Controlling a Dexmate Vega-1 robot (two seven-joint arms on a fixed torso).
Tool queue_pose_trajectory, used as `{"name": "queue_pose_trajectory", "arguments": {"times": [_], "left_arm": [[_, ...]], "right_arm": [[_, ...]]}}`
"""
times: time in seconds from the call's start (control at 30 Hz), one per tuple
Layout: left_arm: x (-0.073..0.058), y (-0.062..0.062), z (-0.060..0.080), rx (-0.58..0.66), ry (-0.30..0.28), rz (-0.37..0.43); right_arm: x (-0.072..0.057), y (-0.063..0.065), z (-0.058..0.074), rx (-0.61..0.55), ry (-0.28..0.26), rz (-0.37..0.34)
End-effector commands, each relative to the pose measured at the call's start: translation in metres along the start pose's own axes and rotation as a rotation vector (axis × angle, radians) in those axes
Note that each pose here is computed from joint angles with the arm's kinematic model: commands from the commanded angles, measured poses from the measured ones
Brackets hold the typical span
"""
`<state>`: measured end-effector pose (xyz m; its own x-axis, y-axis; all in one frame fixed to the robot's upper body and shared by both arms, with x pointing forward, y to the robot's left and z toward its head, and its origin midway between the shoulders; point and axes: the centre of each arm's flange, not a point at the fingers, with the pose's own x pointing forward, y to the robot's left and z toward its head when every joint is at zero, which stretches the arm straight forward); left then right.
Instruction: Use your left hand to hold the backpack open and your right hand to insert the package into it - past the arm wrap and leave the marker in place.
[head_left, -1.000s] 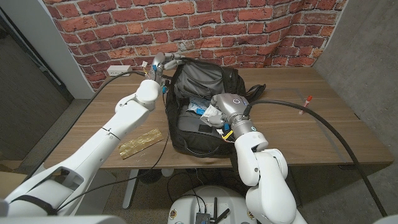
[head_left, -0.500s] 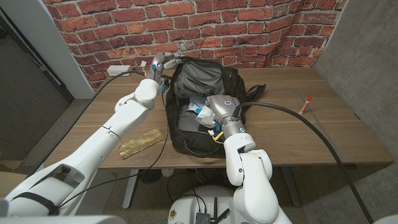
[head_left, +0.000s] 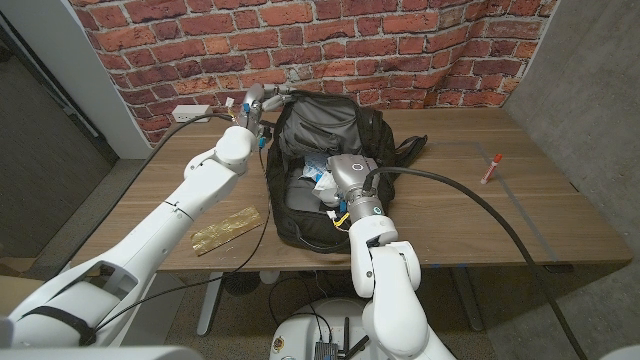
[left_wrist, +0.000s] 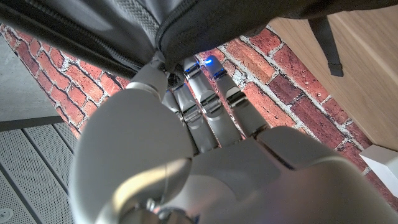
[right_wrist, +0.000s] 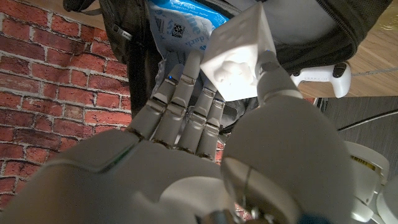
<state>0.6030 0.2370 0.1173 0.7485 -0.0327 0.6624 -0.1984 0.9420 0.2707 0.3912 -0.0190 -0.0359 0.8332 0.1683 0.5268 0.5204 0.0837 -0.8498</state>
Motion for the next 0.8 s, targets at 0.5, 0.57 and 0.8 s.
{"name": "queue_pose_trajectory", "arguments": {"times": [0.5, 0.57, 0.8], "left_arm": [[-0.007, 0.002, -0.006, -0.028, 0.014, 0.013], [-0.007, 0.001, -0.006, -0.030, 0.011, 0.012], [-0.011, -0.002, -0.006, -0.037, 0.016, 0.017]], "right_arm": [[0.019, 0.019, -0.001, -0.070, 0.031, 0.066], [0.019, 0.019, -0.002, -0.070, 0.033, 0.070], [0.021, 0.024, -0.006, -0.077, 0.037, 0.114]]}}
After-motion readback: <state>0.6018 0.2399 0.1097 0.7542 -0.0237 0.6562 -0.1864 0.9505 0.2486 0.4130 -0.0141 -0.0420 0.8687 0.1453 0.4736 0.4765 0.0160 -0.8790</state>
